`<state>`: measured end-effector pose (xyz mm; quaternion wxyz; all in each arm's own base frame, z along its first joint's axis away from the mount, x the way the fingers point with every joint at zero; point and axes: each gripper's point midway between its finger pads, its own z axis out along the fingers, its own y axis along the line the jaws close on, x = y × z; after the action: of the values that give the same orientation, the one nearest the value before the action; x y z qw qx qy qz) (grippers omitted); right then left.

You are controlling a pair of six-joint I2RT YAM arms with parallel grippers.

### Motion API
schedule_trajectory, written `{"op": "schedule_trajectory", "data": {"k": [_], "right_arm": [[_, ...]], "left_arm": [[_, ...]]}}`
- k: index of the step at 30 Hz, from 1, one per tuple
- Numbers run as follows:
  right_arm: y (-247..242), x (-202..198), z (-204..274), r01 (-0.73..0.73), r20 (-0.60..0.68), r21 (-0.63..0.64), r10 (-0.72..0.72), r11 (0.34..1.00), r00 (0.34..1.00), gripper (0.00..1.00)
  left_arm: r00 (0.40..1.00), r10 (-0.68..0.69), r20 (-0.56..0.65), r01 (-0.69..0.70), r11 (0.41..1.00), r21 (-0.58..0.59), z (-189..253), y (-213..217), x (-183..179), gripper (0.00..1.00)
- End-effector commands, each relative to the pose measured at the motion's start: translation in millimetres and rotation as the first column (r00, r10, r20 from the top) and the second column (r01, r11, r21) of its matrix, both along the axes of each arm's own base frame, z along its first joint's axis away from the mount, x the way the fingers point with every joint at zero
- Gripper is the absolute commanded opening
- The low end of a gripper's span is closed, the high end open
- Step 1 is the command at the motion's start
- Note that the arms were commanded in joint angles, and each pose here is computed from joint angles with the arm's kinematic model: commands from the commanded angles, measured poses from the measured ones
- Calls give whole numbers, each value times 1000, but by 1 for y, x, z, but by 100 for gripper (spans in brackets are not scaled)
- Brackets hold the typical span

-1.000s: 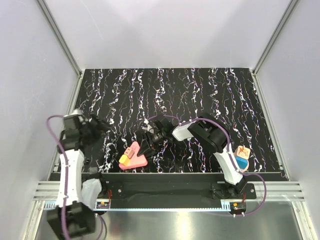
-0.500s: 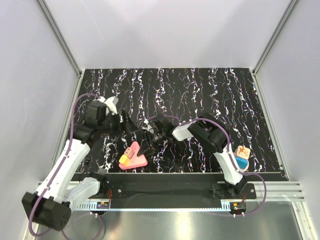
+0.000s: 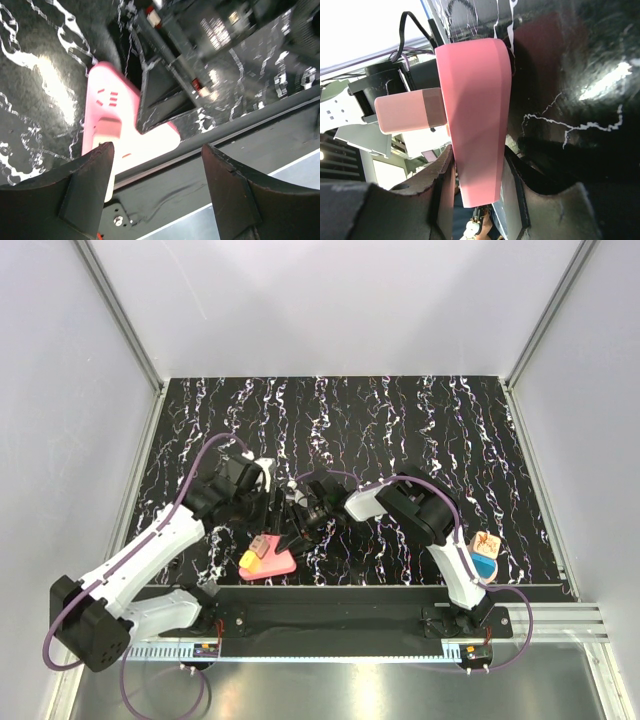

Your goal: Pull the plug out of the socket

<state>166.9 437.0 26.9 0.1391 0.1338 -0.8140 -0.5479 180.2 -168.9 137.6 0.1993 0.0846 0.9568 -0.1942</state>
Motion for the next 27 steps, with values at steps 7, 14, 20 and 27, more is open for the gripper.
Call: {"op": "schedule_trajectory", "data": {"k": [7,14,20,27], "right_arm": [[-32,2,-46,34,-25,-175,-39,984,999,0],[-45,10,-45,38,-9,-165,-40,986,999,0],[-51,13,-42,40,-12,-153,-42,987,999,0],[-52,12,-44,40,-18,-157,-43,987,999,0]], "left_arm": [[999,-22,46,18,997,79,-2,11,-4,73],[1000,-9,7,8,998,57,-12,4,-5,64],[1000,20,-11,-19,999,47,-26,1,-5,56],[999,-2,-42,5,997,78,-38,0,-8,59]]}}
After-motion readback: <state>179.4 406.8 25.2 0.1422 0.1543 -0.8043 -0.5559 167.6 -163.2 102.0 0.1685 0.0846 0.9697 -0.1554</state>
